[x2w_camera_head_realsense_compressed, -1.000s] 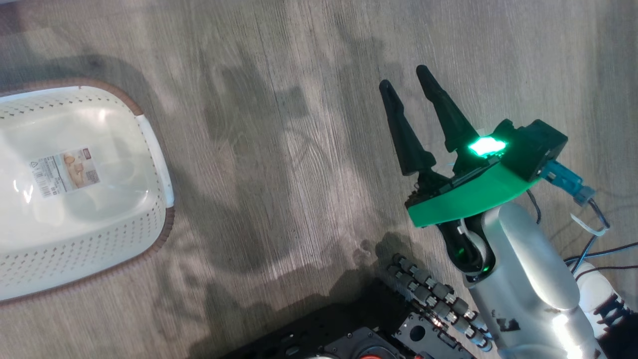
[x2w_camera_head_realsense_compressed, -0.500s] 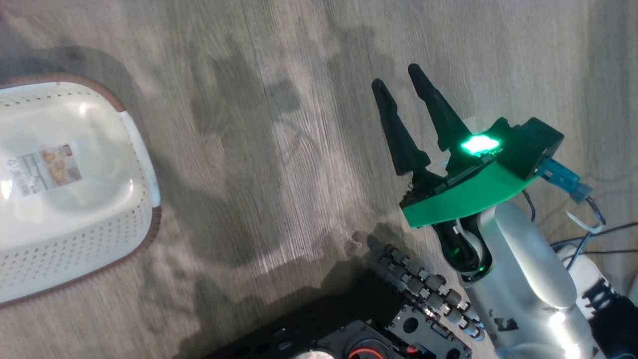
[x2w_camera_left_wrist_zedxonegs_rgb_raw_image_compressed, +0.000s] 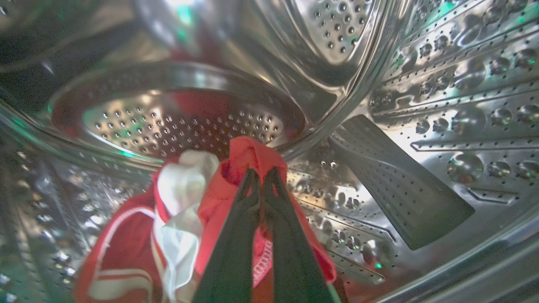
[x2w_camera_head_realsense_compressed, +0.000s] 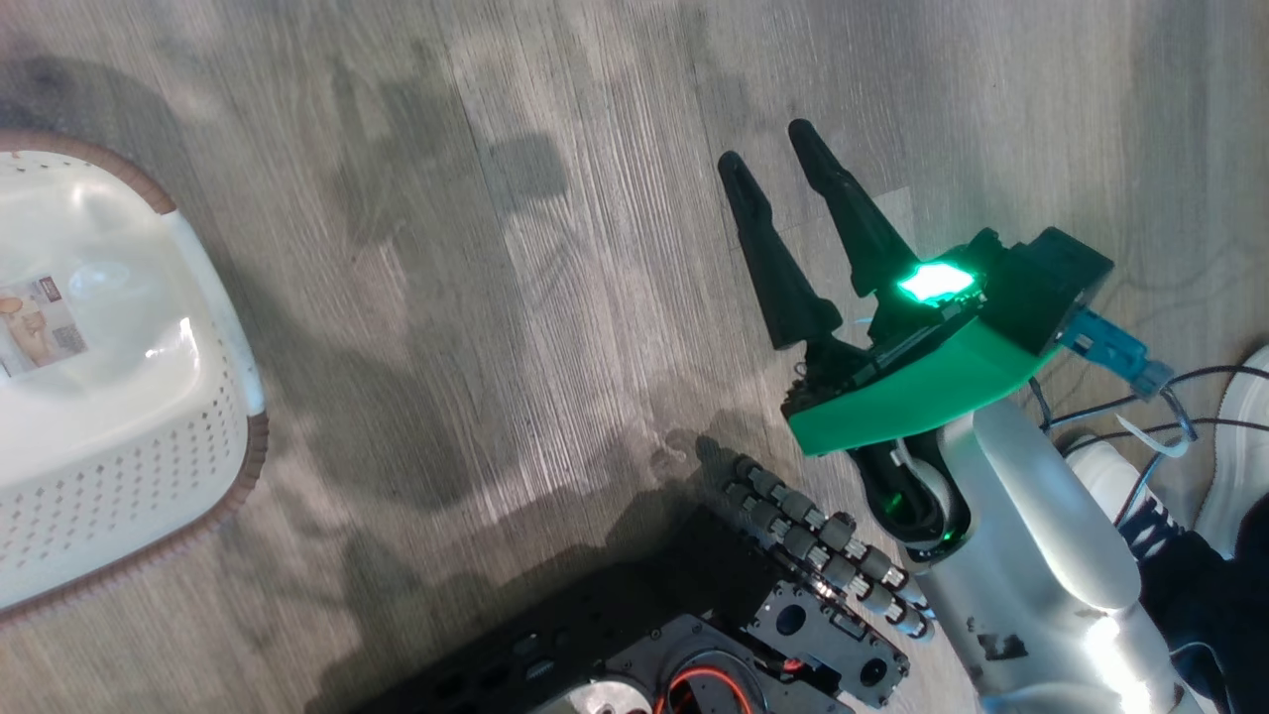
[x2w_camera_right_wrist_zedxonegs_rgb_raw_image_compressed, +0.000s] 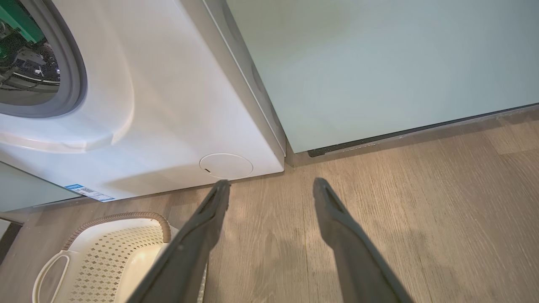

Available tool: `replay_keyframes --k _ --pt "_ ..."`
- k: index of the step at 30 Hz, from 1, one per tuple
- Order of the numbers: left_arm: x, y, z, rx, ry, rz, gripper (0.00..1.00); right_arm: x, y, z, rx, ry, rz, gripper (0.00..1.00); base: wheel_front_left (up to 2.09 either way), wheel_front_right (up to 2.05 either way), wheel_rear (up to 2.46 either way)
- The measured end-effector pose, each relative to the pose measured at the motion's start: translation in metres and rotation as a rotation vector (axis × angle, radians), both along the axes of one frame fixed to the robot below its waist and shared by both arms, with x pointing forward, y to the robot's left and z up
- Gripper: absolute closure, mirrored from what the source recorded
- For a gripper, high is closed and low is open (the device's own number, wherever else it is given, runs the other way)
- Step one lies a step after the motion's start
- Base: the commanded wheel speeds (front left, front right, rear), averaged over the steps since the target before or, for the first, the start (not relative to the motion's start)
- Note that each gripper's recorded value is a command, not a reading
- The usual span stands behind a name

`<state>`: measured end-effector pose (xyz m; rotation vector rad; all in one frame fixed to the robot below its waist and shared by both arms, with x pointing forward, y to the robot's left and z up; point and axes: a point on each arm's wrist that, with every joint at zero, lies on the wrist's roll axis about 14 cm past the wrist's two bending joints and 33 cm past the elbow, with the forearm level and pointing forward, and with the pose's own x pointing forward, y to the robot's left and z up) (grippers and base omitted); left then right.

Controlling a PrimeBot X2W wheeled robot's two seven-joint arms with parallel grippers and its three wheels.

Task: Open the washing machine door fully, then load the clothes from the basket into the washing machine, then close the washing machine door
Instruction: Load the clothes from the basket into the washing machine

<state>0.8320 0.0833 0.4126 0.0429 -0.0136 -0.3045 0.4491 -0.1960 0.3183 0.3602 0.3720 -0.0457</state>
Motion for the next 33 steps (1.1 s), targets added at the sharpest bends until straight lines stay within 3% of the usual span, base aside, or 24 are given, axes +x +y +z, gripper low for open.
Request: replay_keyframes --k 7,8,9,23,33 --pt "0.000 0.001 -0.021 -0.056 0.038 0.021 1.00 -0.001 -0.001 -0.004 0.001 0.008 -0.004 0.00 0.00 0.00 0.00" --pt "0.000 0.002 -0.023 -0.055 0.039 0.023 0.47 -0.001 -0.001 -0.004 0.001 0.008 -0.004 0.00 0.00 0.00 0.00" --pt "-0.001 0.002 -0.025 -0.055 0.042 0.026 0.00 -0.001 -0.001 -0.004 0.001 0.007 -0.004 0.00 0.00 0.00 0.00" --pt "-0.002 -0.001 0.001 -0.078 0.016 0.024 0.00 0.008 -0.004 0.020 -0.014 -0.052 0.000 0.00 0.00 0.00 0.00" --pt "-0.054 -0.029 0.021 -0.099 0.070 -0.064 0.00 0.019 -0.011 0.063 -0.091 -0.167 0.010 0.00 0.00 0.00 0.00"
